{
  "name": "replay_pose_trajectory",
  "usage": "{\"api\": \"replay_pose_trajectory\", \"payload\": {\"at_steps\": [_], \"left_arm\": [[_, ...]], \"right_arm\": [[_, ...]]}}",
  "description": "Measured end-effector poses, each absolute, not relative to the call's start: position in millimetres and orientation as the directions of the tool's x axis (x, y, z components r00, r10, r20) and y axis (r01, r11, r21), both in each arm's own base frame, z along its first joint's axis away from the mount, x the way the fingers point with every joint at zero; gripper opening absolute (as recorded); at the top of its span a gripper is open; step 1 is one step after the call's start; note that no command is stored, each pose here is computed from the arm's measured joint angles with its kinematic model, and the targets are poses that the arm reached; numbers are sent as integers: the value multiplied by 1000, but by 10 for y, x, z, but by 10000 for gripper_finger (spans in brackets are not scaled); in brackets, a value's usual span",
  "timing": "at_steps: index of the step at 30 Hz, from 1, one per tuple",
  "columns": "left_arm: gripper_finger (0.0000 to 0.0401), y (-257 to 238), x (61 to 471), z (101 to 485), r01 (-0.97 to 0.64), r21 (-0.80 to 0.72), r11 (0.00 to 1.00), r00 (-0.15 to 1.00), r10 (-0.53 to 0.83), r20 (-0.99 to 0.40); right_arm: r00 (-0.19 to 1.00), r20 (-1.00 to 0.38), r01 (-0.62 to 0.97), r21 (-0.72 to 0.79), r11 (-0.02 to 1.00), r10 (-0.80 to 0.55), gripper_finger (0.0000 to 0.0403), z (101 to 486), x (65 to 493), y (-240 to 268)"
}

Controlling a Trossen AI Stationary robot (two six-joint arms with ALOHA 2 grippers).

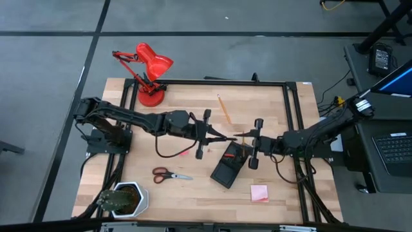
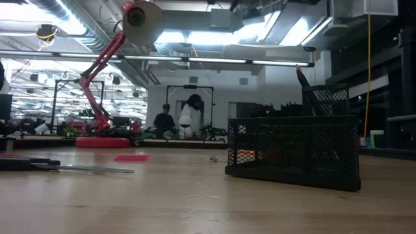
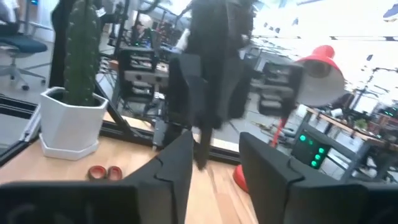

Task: Pick and place office supplies into organizer
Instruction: Put the pen into the desk organizer

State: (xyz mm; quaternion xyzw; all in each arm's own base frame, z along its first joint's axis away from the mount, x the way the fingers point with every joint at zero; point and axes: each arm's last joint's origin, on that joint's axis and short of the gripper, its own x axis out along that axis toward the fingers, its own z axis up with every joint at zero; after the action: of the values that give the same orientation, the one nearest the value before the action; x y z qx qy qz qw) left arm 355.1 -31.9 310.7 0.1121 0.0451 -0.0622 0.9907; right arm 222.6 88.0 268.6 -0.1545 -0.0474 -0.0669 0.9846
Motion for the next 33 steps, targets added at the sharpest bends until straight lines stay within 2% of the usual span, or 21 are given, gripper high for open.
{"api": "replay_pose_trajectory", "payload": {"at_steps": [6,16,20,25,33], "left_arm": [[24,-340,3606,3025,143,216,966,985,-118,-124],[24,-361,3607,3005,153,231,961,983,-123,-136],[24,-363,3605,2998,155,230,961,982,-124,-145],[27,-360,3605,2992,156,240,958,981,-123,-150],[33,-341,3588,3028,98,274,957,989,-61,-138]], "right_arm": [[987,118,147,-369,918,-111,151,2797,2433,981],[989,97,139,-379,915,-110,149,2848,2483,1004],[989,97,139,-379,915,-110,116,2848,2483,1004],[989,97,138,-379,915,-109,29,2848,2483,1004],[987,89,161,-384,909,-137,27,2875,2447,984]]}}
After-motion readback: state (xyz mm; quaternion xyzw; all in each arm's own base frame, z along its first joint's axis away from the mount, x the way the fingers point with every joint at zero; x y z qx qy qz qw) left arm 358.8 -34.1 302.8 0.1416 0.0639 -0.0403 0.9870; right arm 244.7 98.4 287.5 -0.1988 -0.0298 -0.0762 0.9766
